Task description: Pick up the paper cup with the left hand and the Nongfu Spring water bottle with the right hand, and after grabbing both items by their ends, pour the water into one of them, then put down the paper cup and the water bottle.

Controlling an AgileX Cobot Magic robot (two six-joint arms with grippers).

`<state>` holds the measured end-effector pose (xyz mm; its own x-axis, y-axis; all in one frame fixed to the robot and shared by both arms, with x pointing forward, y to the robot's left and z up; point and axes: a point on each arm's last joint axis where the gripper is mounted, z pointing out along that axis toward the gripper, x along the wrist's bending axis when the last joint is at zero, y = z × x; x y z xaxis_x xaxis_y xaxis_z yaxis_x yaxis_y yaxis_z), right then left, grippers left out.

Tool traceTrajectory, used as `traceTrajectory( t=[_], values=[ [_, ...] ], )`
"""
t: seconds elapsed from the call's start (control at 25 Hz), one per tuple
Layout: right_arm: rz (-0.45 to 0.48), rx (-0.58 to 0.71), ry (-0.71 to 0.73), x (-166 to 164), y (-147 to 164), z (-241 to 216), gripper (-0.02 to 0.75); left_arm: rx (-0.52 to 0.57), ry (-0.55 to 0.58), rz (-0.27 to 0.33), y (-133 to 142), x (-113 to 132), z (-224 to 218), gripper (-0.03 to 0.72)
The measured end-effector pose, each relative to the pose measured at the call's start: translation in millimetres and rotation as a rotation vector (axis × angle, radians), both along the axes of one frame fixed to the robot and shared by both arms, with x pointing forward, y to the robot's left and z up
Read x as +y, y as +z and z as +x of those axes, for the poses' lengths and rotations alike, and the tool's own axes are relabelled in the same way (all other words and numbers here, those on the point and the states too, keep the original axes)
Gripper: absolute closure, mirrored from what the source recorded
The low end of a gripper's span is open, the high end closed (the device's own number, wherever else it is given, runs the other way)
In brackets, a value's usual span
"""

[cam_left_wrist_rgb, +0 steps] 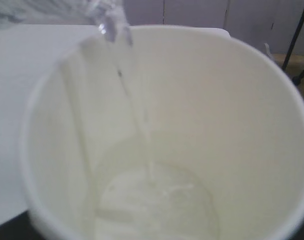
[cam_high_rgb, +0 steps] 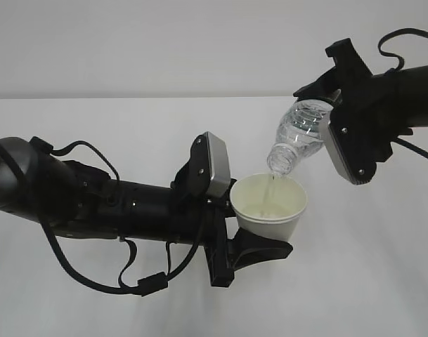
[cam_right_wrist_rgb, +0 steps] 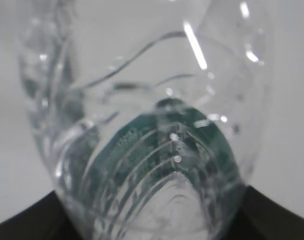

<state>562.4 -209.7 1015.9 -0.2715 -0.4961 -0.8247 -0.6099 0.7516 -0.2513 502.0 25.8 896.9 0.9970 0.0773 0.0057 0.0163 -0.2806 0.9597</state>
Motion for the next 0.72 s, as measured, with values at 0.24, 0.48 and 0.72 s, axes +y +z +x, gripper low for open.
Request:
traceTrajectory(
  t=[0.24, 0.48, 0.72],
  values=[
    [0.003, -0.021, 0.001, 0.5, 6.1, 2.6, 0.293, 0.001, 0.009, 0.002, -0.2, 0.1, 0.8, 0.232],
    [0.003, -0.021, 0.001, 0.5, 6.1, 2.6, 0.293, 0.000, 0.015, 0.007, -0.6, 0.3, 1.3, 0.232],
    [0.004, -0.026, 0.001, 0.4, 8.2, 1.9, 0.295, 0.002, 0.032, 0.024, -2.1, 0.9, 2.7, 0.232]
  ],
)
